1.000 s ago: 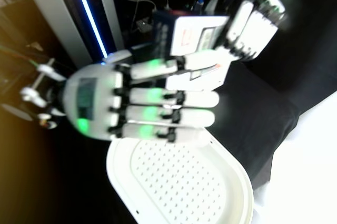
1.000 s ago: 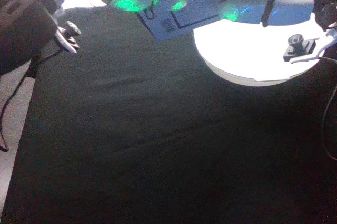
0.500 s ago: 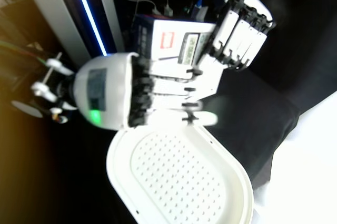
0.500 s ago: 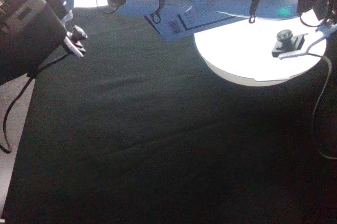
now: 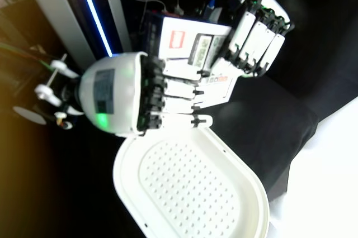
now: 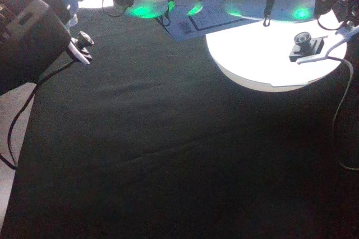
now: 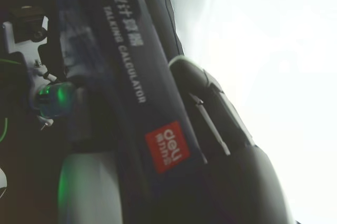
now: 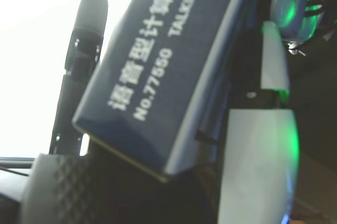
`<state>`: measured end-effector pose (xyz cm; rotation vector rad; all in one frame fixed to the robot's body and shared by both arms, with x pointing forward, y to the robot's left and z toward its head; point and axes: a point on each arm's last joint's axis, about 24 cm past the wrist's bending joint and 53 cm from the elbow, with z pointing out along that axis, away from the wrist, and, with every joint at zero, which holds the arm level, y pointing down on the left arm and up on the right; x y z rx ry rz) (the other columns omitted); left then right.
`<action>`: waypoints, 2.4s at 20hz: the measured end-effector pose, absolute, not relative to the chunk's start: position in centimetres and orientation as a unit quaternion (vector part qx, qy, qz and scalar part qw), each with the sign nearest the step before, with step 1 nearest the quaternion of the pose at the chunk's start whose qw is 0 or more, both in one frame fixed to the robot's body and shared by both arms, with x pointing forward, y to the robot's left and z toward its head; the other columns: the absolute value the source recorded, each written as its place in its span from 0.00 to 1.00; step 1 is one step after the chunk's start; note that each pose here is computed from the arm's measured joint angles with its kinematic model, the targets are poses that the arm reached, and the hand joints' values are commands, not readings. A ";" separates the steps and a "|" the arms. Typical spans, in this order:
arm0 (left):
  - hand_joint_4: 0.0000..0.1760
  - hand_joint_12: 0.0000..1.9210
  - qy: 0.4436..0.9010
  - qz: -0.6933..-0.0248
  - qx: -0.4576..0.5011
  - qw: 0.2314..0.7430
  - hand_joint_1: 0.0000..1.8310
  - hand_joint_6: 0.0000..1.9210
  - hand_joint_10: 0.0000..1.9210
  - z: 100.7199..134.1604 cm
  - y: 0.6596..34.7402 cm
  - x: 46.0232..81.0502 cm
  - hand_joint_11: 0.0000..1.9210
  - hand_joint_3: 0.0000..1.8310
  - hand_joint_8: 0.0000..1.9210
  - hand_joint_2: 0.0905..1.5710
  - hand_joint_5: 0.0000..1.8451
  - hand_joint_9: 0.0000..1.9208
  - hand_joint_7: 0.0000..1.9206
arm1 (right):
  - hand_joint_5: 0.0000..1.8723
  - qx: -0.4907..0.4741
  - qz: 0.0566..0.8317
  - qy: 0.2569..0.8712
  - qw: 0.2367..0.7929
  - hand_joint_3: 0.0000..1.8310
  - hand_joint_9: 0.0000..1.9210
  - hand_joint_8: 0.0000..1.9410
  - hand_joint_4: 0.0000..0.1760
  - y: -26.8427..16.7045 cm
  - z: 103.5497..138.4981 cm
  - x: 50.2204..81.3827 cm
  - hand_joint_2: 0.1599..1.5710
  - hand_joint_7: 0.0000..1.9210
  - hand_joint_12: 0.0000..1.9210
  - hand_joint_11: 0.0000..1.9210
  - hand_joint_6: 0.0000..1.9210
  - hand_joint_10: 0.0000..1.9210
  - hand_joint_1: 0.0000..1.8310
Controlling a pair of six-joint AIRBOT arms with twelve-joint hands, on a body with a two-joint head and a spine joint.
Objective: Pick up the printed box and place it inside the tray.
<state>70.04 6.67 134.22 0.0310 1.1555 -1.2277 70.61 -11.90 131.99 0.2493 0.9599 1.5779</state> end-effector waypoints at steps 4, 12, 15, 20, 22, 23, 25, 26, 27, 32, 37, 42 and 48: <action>0.00 0.46 0.517 -0.530 0.025 0.671 0.04 0.00 0.00 134.1 7.4 70.0 0.00 0.00 0.00 0.87 0.21 0.16 0.18 | 0.60 0.079 0.675 0.409 0.610 0.00 0.72 0.41 0.00 -13.0 133.5 69.9 0.63 0.70 0.85 0.66 0.38 0.63 0.65; 0.00 0.53 0.494 -0.526 -0.013 0.692 0.00 0.00 0.00 133.5 13.2 68.5 0.00 0.00 0.00 0.84 0.20 0.16 0.19 | 0.58 0.052 0.557 0.438 0.704 0.00 0.65 0.46 0.00 -18.4 135.4 70.8 0.63 0.62 0.78 0.57 0.32 0.51 0.69; 0.00 0.37 0.492 -0.539 0.013 0.683 0.00 0.00 0.00 132.5 11.6 66.5 0.00 0.00 0.00 0.85 0.17 0.13 0.17 | 0.58 0.038 0.551 0.444 0.706 0.00 0.69 0.43 0.00 -17.9 135.7 70.6 0.63 0.63 0.73 0.60 0.32 0.44 0.71; 0.00 0.35 0.482 -0.536 -0.020 0.692 0.00 0.00 0.01 132.1 14.1 66.6 0.00 0.00 0.00 0.85 0.15 0.12 0.16 | 0.53 0.022 0.474 0.473 0.743 0.00 0.65 0.45 0.00 -18.3 135.5 71.7 0.64 0.62 0.68 0.55 0.40 0.36 0.70; 0.00 0.37 0.485 -0.535 -0.022 0.691 0.01 0.00 0.00 131.8 14.2 66.6 0.00 0.00 0.00 0.85 0.15 0.11 0.16 | 0.53 0.015 0.465 0.484 0.741 0.00 0.62 0.50 0.00 -18.0 135.0 72.0 0.65 0.59 0.70 0.52 0.40 0.40 0.70; 0.00 0.45 0.486 -0.537 -0.022 0.689 0.02 0.01 0.01 131.6 14.1 66.5 0.00 0.00 0.01 0.84 0.18 0.14 0.18 | 0.53 0.015 0.461 0.493 0.738 0.00 0.61 0.51 0.00 -17.8 134.5 72.2 0.65 0.59 0.69 0.49 0.38 0.40 0.70; 0.00 0.48 0.488 -0.537 -0.018 0.688 0.00 0.01 0.01 131.2 14.0 66.3 0.00 0.00 0.01 0.85 0.21 0.15 0.20 | 0.50 0.018 0.455 0.501 0.737 0.00 0.50 0.51 0.00 -18.1 134.2 72.6 0.67 0.53 0.67 0.42 0.41 0.63 0.75; 0.00 0.44 0.490 -0.536 -0.019 0.688 0.00 0.01 0.01 130.9 14.0 66.2 0.00 0.00 0.00 0.85 0.20 0.14 0.19 | 0.49 0.023 0.449 0.503 0.738 0.00 0.43 0.55 0.00 -18.6 134.1 73.0 0.68 0.54 0.72 0.33 0.45 0.54 0.70; 0.00 0.43 0.491 -0.535 -0.023 0.687 0.00 0.00 0.01 130.8 14.2 66.3 0.00 0.00 0.00 0.86 0.19 0.14 0.19 | 0.41 0.029 0.446 0.504 0.739 0.00 0.38 0.55 0.00 -19.0 134.0 73.2 0.68 0.50 0.72 0.29 0.20 0.48 0.73; 0.18 0.32 0.496 -0.530 -0.027 0.687 0.04 0.00 0.00 129.9 14.7 66.3 0.00 0.00 0.00 0.83 0.14 0.11 0.13 | 0.00 0.025 0.444 0.508 0.738 0.00 0.05 0.01 0.99 -18.6 133.8 73.1 0.40 0.03 0.22 0.00 0.00 0.01 0.45; 0.01 0.29 0.495 -0.529 -0.034 0.689 0.01 0.00 0.00 129.8 15.3 66.3 0.00 0.00 0.00 0.84 0.12 0.09 0.11 | 0.00 0.022 0.452 0.507 0.734 0.00 0.00 0.00 1.00 -17.9 133.9 72.6 0.33 0.00 0.01 0.00 0.00 0.00 0.42; 0.14 0.25 0.500 -0.527 -0.034 0.686 0.00 0.00 0.00 129.4 15.2 66.3 0.00 0.00 0.00 0.83 0.13 0.06 0.10 | 0.00 -0.003 0.458 0.508 0.730 0.00 0.00 0.00 1.00 -16.5 134.0 71.0 0.34 0.00 0.02 0.02 0.00 0.00 0.34; 0.28 0.37 0.500 -0.527 -0.034 0.686 0.05 0.01 0.01 129.4 15.2 66.3 0.00 0.00 0.00 0.84 0.12 0.08 0.10 | 0.00 -0.014 0.461 0.505 0.730 0.00 0.12 0.00 1.00 -15.9 134.1 70.5 0.35 0.00 0.60 0.00 0.00 0.02 0.35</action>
